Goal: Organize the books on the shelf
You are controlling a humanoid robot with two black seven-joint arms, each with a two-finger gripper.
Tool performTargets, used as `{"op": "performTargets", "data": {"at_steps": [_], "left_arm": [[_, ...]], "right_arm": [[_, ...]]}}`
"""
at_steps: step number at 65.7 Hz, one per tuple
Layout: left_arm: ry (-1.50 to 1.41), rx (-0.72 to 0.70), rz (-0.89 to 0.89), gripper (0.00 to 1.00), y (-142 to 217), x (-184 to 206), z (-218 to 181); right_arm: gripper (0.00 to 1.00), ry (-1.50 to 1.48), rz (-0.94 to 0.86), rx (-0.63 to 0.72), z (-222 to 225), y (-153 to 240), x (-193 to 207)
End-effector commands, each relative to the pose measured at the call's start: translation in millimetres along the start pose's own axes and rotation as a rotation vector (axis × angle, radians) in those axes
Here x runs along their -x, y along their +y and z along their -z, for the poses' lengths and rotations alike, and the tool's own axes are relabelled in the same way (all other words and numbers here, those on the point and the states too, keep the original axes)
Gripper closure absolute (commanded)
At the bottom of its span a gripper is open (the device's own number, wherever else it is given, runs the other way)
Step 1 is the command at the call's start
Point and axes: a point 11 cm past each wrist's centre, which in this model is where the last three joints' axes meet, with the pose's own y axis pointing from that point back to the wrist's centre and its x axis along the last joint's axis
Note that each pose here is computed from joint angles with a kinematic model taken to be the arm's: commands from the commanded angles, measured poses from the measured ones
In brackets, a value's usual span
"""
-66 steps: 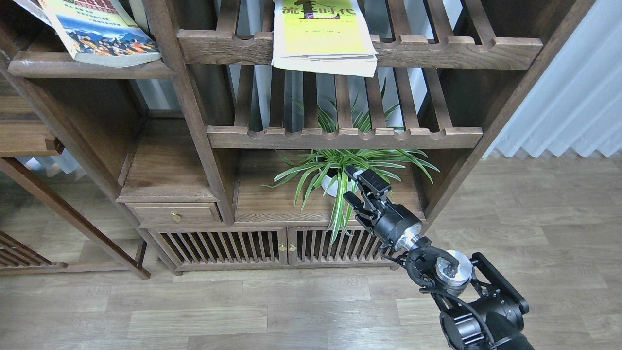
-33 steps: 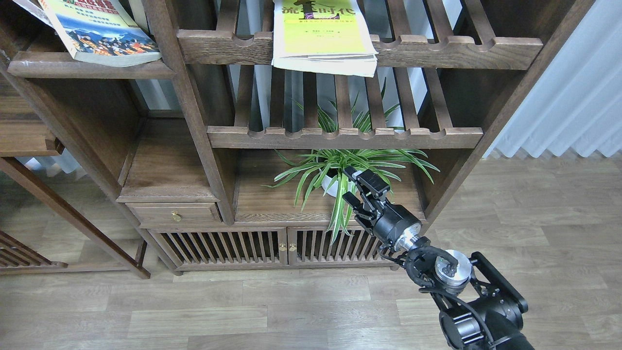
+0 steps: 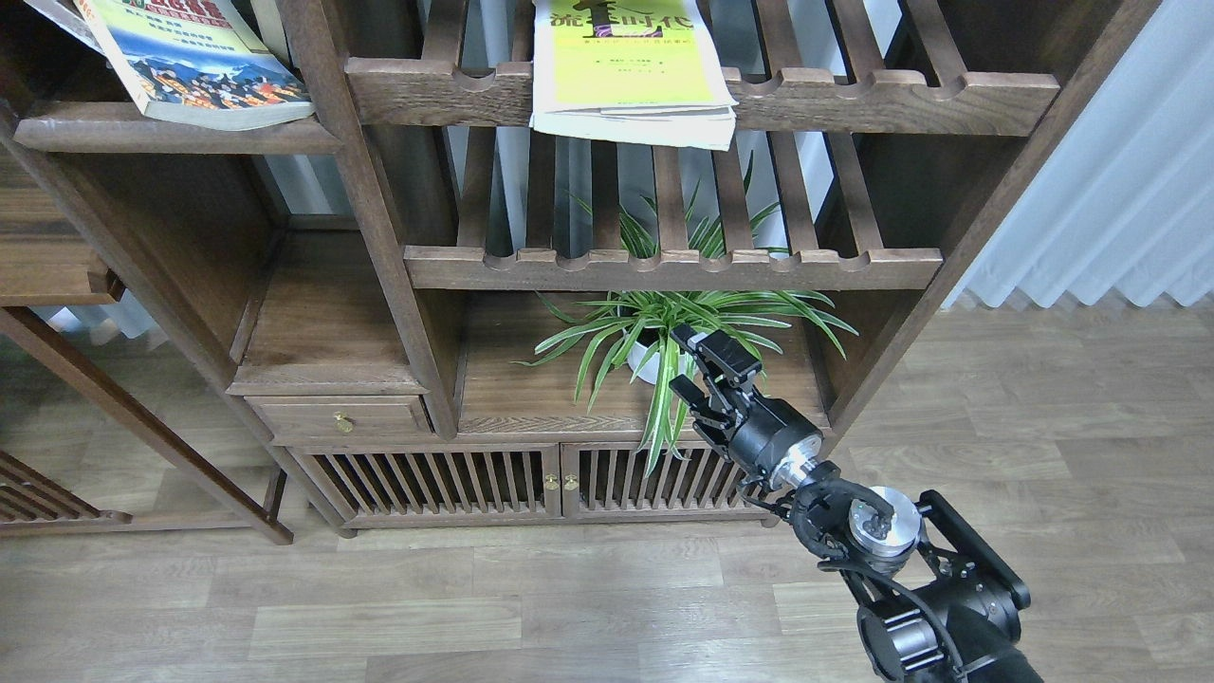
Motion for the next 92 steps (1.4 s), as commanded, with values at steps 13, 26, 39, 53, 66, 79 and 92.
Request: {"op": "performTargets", "data": {"at_steps": [13,26,39,53,66,79,92], "left_arm": [[0.104,0.013,0.215,0.01,-70,50,31],[0.189,0.011,0.327,0.01,-106,81,57],[0.297,0.005,0.424,0.01,-134,111,90],[0.428,-0.017,0.532,0.02,-161,152,131],[0.504,-0.022,0.454,0.02,-147,124,165],[0.572,-0.044,0.382,0.01,-140,113,210],[0.619,-0.074,0.331,0.01,-128,106,246]], "right_arm": [[0.14,0.0,0.001,-0.001,0,0,0],[0.11,0.0,0.0,-0.007,3,0,1],[0.07,-0.007,0.001,-0.031,10,1,0],[0.04,-0.019,0.011,-0.121,31,4,3],[0.02,-0.045,0.0,-0.218,58,12,-4],[0.01,-0.025,0.001,-0.31,94,29,0],[0.01,0.01,0.023,-0.376,122,37,15]]}}
